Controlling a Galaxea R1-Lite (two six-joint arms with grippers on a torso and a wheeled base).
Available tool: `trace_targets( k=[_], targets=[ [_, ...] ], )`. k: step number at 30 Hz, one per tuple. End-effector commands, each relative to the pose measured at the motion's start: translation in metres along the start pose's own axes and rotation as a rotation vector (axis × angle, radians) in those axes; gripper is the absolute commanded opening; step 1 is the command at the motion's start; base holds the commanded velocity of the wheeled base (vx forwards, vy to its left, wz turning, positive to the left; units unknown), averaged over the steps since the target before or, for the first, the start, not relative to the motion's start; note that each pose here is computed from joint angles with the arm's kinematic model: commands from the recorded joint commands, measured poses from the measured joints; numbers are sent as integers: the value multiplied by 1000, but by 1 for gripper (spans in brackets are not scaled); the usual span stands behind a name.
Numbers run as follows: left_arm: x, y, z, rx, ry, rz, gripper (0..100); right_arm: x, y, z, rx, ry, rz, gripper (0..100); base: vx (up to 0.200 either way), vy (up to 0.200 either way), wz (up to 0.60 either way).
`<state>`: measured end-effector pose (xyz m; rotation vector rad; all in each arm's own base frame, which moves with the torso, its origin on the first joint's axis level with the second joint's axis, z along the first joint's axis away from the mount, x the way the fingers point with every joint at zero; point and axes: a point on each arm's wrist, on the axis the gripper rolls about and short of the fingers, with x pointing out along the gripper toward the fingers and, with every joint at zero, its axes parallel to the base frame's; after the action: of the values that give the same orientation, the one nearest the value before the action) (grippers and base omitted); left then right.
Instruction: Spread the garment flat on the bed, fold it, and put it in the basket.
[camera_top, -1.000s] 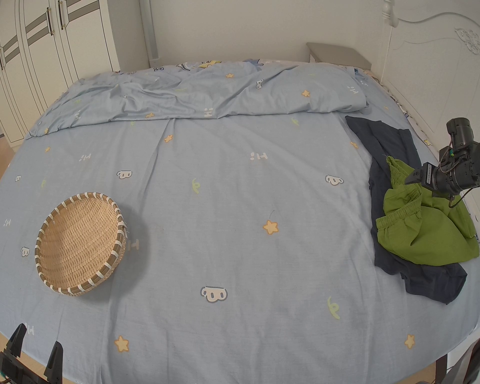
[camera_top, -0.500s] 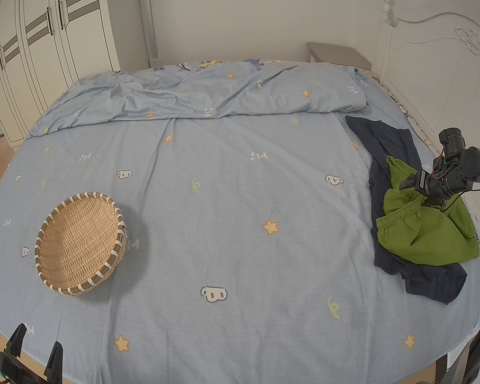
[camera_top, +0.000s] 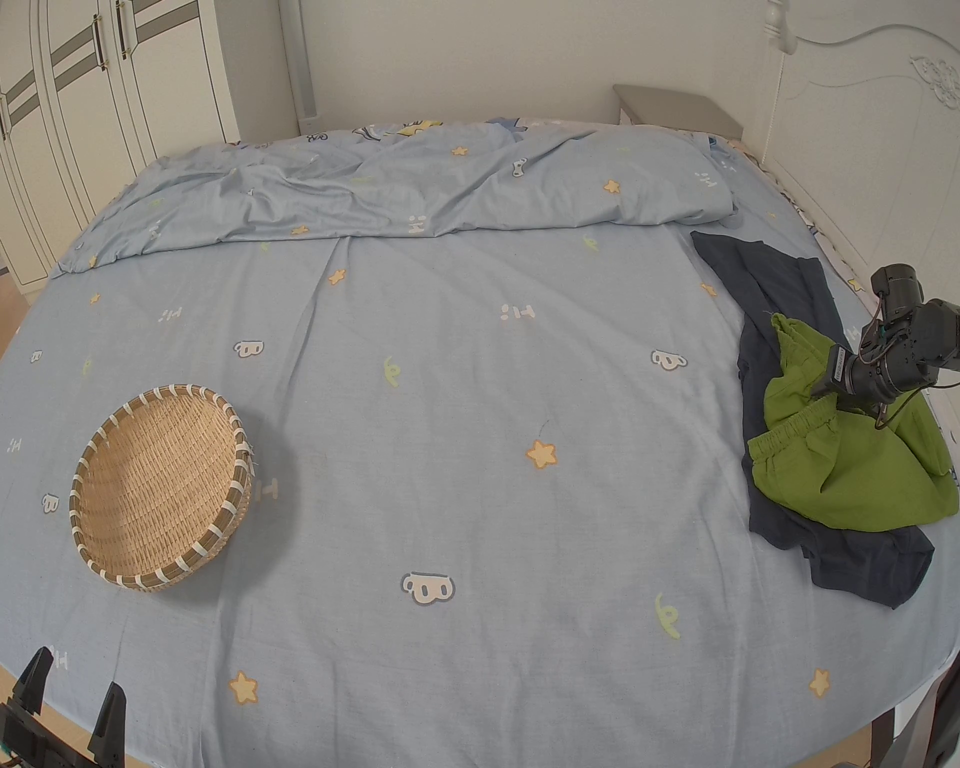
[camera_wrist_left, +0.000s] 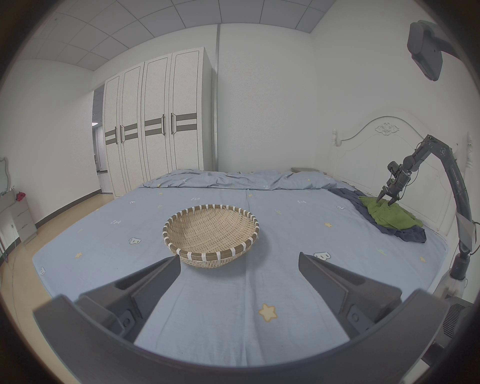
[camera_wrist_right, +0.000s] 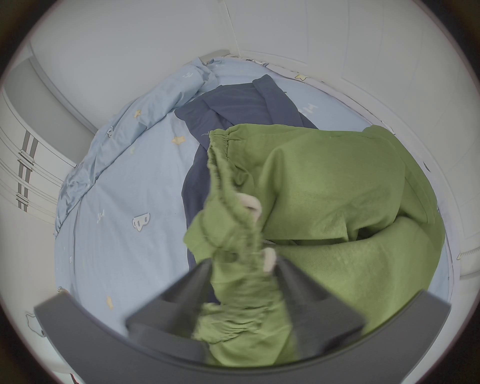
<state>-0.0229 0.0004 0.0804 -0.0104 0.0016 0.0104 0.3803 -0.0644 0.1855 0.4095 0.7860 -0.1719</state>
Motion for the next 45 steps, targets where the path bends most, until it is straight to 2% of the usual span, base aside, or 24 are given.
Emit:
trace_targets(
  k=[1, 7, 13, 14, 17, 21, 29, 30, 31, 33, 34, 35, 42, 44, 45],
  targets=[
    [0, 0, -5, 0, 0, 0, 100, 0, 1, 0, 6, -1, 3, 0, 0, 0, 0],
    [0, 0, -5, 0, 0, -1, 100, -7, 3, 3, 7, 4, 60, 0, 0, 0, 0],
    [0, 0, -5, 0, 0, -1, 100, -29, 17, -1, -19, 8, 91, 0, 0, 0, 0],
    [0, 0, -5, 0, 0, -1, 100, -39, 29, -5, -41, 18, 111, 0, 0, 0, 0],
    [0, 0, -5, 0, 0, -1, 100, -52, 44, -9, -71, 15, 141, 0, 0, 0, 0],
    [0, 0, -5, 0, 0, -1, 100, -84, 79, -20, -150, -15, 231, 0, 0, 0, 0],
    [0, 0, -5, 0, 0, 0, 100, -120, 120, -40, -252, -5, 338, 0, 0, 0, 0],
    [0, 0, -5, 0, 0, 0, 100, -129, 131, -47, -281, -4, 374, 0, 0, 0, 0],
    [0, 0, -5, 0, 0, 0, 100, -129, 131, -47, -281, -4, 374, 0, 0, 0, 0],
    [0, 0, -5, 0, 0, -1, 100, -142, 147, -60, -330, 4, 430, 0, 0, 0, 0],
    [0, 0, -5, 0, 0, -1, 100, -142, 147, -60, -330, 4, 430, 0, 0, 0, 0],
    [0, 0, -5, 0, 0, 0, 100, -151, 161, -71, -370, 12, 473, 0, 0, 0, 0],
    [0, 0, -5, 0, 0, 0, 100, -170, 201, -109, -492, 24, 531, 0, 0, 0, 0],
    [0, 0, -5, 0, -2, 0, 100, -181, 219, -129, -552, 43, 591, 0, 0, 0, 0],
    [0, 0, -5, 0, -2, -1, 100, -182, 220, -130, -555, 43, 595, 0, 0, 0, 0]
  ],
)
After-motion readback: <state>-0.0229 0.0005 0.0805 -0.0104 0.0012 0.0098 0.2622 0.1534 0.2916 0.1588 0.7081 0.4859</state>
